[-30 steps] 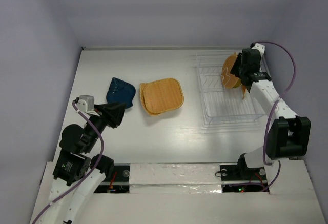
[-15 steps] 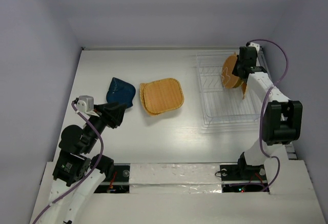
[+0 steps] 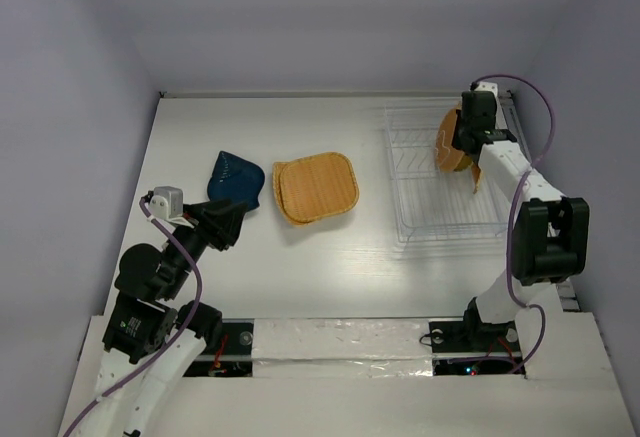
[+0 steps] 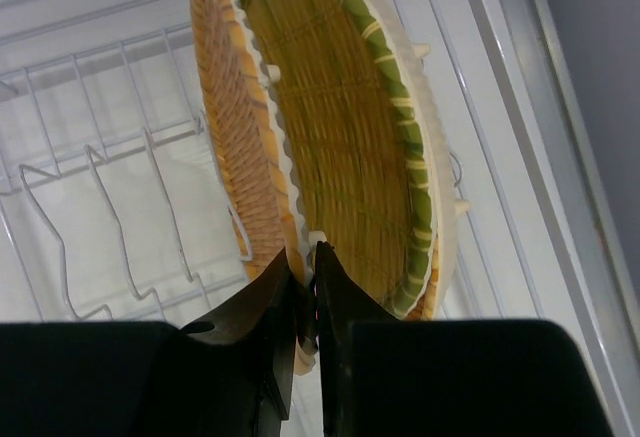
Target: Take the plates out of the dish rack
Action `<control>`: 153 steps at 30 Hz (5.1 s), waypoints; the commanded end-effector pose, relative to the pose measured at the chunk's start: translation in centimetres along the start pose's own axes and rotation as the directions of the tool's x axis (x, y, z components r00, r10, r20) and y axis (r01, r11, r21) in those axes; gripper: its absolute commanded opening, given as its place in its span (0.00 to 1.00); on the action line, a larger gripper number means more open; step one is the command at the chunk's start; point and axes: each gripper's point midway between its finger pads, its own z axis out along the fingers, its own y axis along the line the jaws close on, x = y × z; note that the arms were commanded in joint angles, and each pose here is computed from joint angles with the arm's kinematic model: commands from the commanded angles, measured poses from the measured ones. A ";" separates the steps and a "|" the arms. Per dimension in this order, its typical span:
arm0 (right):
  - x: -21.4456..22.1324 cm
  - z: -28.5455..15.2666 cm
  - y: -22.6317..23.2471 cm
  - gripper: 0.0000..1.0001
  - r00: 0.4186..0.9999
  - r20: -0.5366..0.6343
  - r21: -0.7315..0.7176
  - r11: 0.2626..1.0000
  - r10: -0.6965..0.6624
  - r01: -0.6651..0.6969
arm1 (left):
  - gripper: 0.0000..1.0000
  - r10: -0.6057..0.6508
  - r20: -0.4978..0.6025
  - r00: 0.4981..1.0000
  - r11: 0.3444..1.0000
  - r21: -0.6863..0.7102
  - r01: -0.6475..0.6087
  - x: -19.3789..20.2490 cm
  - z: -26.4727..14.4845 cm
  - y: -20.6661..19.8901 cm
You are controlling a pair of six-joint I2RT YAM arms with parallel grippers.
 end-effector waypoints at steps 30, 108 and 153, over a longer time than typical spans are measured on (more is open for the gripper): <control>-8.0 -20.5 15.4 0.00 0.912 0.239 -0.630 0.767 0.334 -0.116 | 0.41 0.007 0.006 1.000 1.000 0.024 -0.007 -0.2 0.8 -0.4; -5.4 -2.6 -3.7 0.58 0.975 0.108 0.093 0.975 0.192 -0.202 | 0.32 0.006 0.085 0.996 0.998 0.065 -0.011 -1.7 -1.1 -1.4; -7.2 -7.5 -4.1 0.00 0.986 0.164 0.203 0.979 -0.003 -0.031 | 0.39 0.008 0.074 0.997 0.997 0.077 -0.013 -1.5 -0.9 -1.6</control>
